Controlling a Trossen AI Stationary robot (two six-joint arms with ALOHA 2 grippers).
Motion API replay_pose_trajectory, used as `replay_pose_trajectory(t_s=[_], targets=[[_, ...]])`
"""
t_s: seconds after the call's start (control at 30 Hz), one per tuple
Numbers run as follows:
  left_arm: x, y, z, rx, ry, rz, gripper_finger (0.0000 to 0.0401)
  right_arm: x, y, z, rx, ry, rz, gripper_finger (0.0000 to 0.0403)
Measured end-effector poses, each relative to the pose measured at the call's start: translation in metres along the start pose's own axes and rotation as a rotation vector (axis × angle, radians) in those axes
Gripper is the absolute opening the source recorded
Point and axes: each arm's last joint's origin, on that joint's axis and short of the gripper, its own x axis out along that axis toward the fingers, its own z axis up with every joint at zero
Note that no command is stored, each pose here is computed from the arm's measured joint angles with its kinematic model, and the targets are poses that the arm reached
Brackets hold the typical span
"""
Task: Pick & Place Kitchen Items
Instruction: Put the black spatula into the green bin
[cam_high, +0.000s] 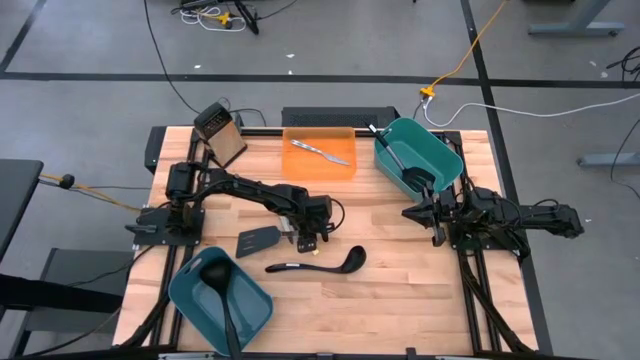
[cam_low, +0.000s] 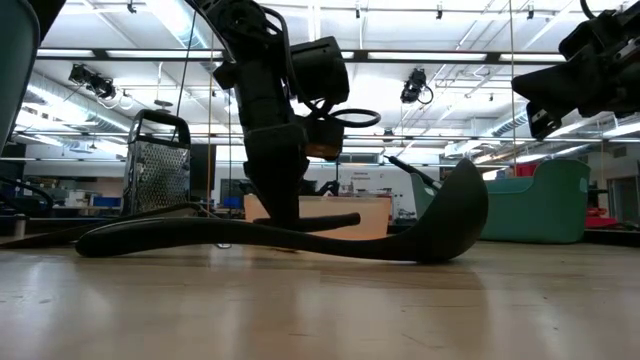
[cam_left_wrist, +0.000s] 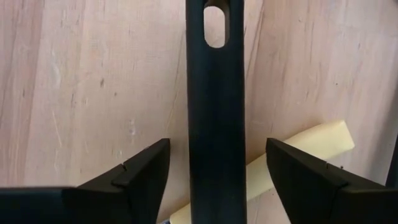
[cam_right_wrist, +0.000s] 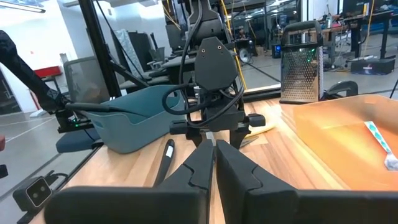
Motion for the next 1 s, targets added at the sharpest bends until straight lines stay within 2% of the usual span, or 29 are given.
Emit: replay_pose_trajectory(t_s=[0.33,1.0], targets=[[0.0000,0.0000,0.0000,0.001,0.000,0.000,0.0208,0.0000,0.0000,0.0000,0.000,0.000,0.000,0.0027],[0.0000,-0.0007,0.0016,-0.001,-0.015,-0.018,0.0131,0.0000,0.0000,0.0000,0.000,0.000,0.000,0.0027]])
